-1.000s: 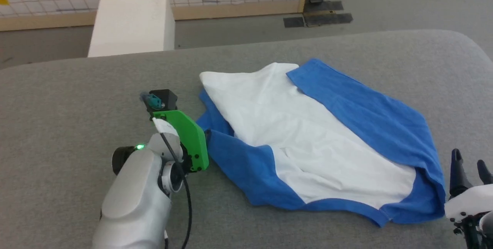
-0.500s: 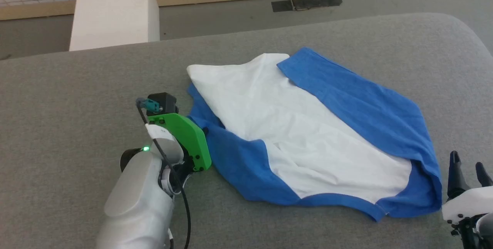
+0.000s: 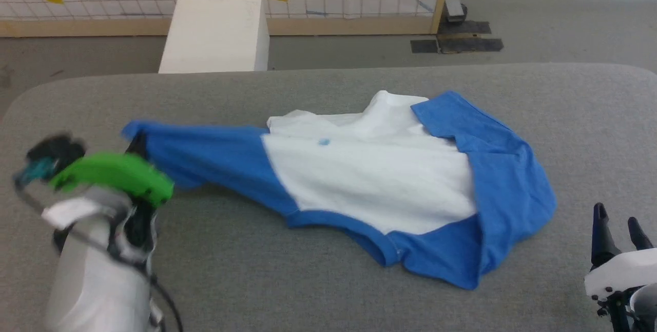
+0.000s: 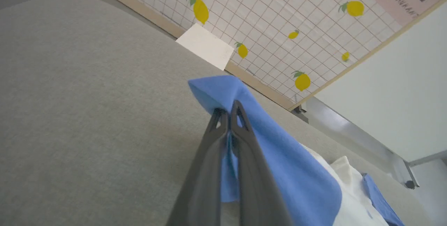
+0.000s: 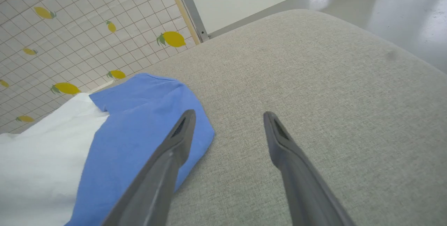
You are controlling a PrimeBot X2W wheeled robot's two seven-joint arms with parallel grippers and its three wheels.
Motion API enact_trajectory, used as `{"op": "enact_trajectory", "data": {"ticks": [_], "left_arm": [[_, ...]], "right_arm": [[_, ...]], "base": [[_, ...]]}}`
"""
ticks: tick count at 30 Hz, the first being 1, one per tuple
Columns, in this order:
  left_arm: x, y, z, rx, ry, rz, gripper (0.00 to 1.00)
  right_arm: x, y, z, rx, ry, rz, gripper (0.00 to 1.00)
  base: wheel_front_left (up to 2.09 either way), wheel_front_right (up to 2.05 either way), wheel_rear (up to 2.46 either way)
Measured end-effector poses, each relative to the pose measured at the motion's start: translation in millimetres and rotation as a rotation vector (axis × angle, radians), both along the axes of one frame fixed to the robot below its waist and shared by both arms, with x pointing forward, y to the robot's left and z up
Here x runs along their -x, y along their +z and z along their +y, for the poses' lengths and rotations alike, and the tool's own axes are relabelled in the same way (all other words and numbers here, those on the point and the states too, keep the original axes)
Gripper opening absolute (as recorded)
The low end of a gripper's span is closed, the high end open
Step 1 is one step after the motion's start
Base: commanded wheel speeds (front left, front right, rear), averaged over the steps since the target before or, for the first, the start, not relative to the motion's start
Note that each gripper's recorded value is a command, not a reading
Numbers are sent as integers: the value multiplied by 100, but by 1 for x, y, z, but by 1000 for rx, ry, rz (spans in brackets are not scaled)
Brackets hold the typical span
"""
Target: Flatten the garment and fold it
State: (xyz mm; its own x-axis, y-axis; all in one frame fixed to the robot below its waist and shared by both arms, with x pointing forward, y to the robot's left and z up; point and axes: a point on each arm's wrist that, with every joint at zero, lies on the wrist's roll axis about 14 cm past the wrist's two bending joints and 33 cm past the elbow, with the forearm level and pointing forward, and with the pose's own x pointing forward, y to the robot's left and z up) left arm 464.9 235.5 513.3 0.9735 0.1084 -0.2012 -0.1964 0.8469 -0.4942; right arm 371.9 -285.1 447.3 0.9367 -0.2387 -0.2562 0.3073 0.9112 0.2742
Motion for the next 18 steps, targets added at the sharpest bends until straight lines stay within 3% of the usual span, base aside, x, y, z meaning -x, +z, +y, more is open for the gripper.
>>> {"op": "enact_trajectory", "data": {"ticks": [5,9,10,11,15,18], "left_arm": [[75,-50,66,48,245,139,0],[126,-81,95,89,390,233,0],[130,-84,95,92,396,241,56],[133,-84,94,97,398,239,100],[122,-54,89,57,365,126,100],[109,-3,93,-156,317,-62,100]], "right_arm": [[-7,2,18,-6,54,-7,100],[-11,1,30,-10,89,-5,100],[-12,0,32,-12,94,-4,100],[-12,0,34,-13,100,-2,100],[-13,-2,40,-21,118,2,100],[-15,-2,50,-21,151,7,100]], "base": [[0,0,0],[0,0,0],[0,0,0],[0,0,0],[0,0,0],[0,0,0]]}}
